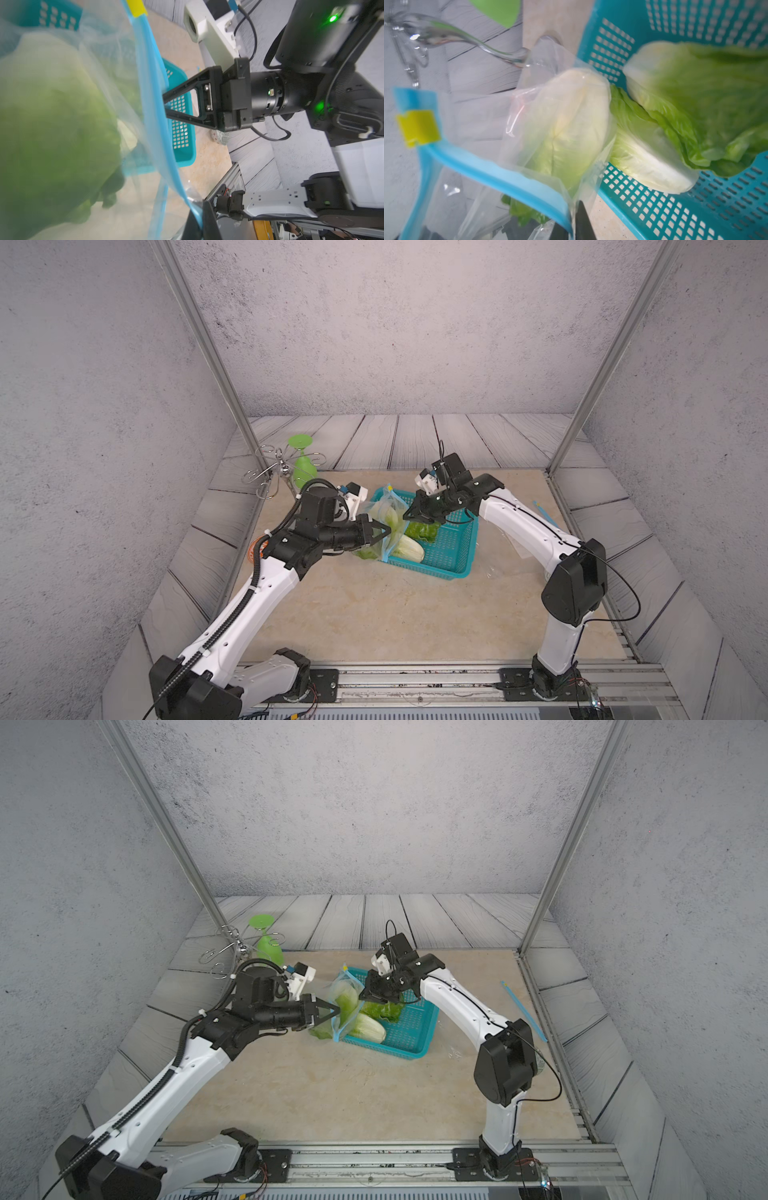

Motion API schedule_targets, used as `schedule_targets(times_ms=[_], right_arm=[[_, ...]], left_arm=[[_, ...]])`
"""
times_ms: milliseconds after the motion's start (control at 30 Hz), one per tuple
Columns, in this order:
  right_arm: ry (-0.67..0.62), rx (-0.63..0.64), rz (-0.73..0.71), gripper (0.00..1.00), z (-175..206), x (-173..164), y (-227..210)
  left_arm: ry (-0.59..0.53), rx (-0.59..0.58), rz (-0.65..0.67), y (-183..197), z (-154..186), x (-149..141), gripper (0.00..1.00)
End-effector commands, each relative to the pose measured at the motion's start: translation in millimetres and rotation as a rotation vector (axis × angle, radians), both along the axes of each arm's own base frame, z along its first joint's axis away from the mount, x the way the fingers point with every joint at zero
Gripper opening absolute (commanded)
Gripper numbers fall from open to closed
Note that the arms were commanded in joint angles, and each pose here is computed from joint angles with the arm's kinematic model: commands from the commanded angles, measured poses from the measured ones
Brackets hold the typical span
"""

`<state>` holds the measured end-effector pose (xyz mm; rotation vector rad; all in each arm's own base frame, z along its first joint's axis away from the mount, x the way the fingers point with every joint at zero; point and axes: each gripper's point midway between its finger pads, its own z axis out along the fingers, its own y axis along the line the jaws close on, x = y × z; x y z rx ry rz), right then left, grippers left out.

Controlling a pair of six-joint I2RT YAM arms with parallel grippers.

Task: Put the chinese cabbages into a zipper bag and zip it
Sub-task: Adjust the zipper food storage bag at the center of the board.

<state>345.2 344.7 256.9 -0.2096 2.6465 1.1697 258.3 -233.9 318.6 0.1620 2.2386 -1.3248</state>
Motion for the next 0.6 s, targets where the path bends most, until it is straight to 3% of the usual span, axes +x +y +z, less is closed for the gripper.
schedule_targets(times_ms=[0, 200, 367, 467, 567], right_arm=[[0.013, -0.036, 0.112, 0.07, 9, -19, -1], [0.012, 0.0, 0.136, 0.04, 18, -21, 18], [-0.017, 0.073, 0.194, 0.04, 46, -31, 56], [-0.048, 0.177, 0.216, 0.04, 75, -28, 74], [-0.048, 0.254, 0.234, 0.03, 94, -23, 88]], left_arm=[[-0.035, -0.081, -0.027, 3, 42, -22, 0.0], [-0.043, -0.044, -0.001, 10, 31, -25, 0.0], [-0.088, 0.002, 0.055, 35, 43, -27, 0.0], [-0.056, -0.009, 0.095, 47, 42, -26, 0.0], [-0.081, -0.105, 0.062, 38, 66, -30, 0.0]])
